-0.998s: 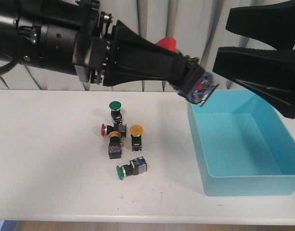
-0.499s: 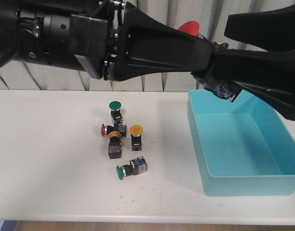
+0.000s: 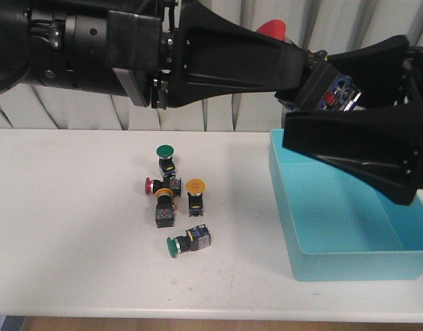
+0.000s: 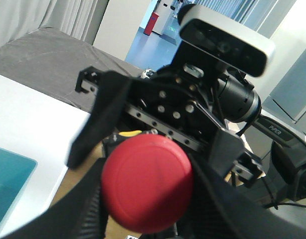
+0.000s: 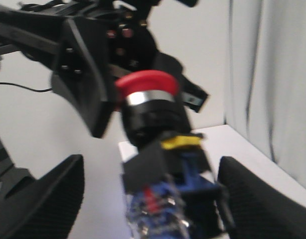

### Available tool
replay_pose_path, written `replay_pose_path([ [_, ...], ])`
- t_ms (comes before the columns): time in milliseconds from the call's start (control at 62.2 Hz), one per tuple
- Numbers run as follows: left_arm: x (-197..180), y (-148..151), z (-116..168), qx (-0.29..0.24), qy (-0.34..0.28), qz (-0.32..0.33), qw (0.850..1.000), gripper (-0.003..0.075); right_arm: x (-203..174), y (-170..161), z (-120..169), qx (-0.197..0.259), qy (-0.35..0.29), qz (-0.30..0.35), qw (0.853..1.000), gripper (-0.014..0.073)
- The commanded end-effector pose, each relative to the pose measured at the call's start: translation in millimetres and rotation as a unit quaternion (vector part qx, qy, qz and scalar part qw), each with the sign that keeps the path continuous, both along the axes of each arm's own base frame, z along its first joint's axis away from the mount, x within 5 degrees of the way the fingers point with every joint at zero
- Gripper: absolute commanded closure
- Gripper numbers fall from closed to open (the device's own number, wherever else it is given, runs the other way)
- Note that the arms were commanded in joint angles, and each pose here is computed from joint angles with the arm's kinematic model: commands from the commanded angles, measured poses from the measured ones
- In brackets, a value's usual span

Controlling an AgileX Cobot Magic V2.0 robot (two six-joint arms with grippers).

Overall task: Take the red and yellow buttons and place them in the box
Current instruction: 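Lift the red button with the left gripper toward the right gripper, then grasp the red button with the right gripper and release left, then lower the red button into the blue box and open right gripper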

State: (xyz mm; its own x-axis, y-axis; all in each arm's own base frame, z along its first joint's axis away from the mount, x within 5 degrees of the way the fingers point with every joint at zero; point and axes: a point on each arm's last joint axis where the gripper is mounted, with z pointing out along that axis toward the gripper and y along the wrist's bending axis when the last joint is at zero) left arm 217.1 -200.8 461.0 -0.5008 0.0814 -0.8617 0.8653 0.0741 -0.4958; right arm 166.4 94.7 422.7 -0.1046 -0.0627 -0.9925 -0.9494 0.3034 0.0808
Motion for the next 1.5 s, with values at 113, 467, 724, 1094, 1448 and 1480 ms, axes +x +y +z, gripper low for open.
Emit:
replay_pose_path([
  [113, -11.6, 4.2, 24.4, -0.054, -0.010, 0.001, 0.998, 0.0728, -11.8, 6.8, 15.5, 0.034, -0.020, 0.042, 0.998, 0.0300],
  [467, -5.8, 5.9, 11.1, 0.020, -0.030, 0.029, 0.999, 0.0683, 3.1, 1.8, 17.4, 0.041, -0.027, -0.044, 0.998, 0.0605],
  [724, 2.3, 8.1, 4.8, 0.058, -0.040, 0.071, 0.995, 0.0505, 14.1, -3.6, 16.7, 0.030, -0.043, -0.110, 0.993, 0.0605],
  [1094, 12.7, 10.6, 4.9, 0.065, -0.067, 0.126, 0.988, 0.0226, 29.0, -14.3, 18.9, 0.034, -0.055, -0.209, 0.976, 0.0605],
  [1448, 25.3, 23.7, -16.1, 0.212, -0.135, 0.175, 0.952, 0.0259, 108.6, -49.2, -29.2, -0.093, -0.042, -0.442, 0.891, 0.0605],
  [1480, 26.8, 25.9, -18.3, 0.229, -0.137, 0.182, 0.946, 0.0271, 121.5, -49.9, -42.2, -0.107, -0.025, -0.449, 0.887, 0.0605],
])
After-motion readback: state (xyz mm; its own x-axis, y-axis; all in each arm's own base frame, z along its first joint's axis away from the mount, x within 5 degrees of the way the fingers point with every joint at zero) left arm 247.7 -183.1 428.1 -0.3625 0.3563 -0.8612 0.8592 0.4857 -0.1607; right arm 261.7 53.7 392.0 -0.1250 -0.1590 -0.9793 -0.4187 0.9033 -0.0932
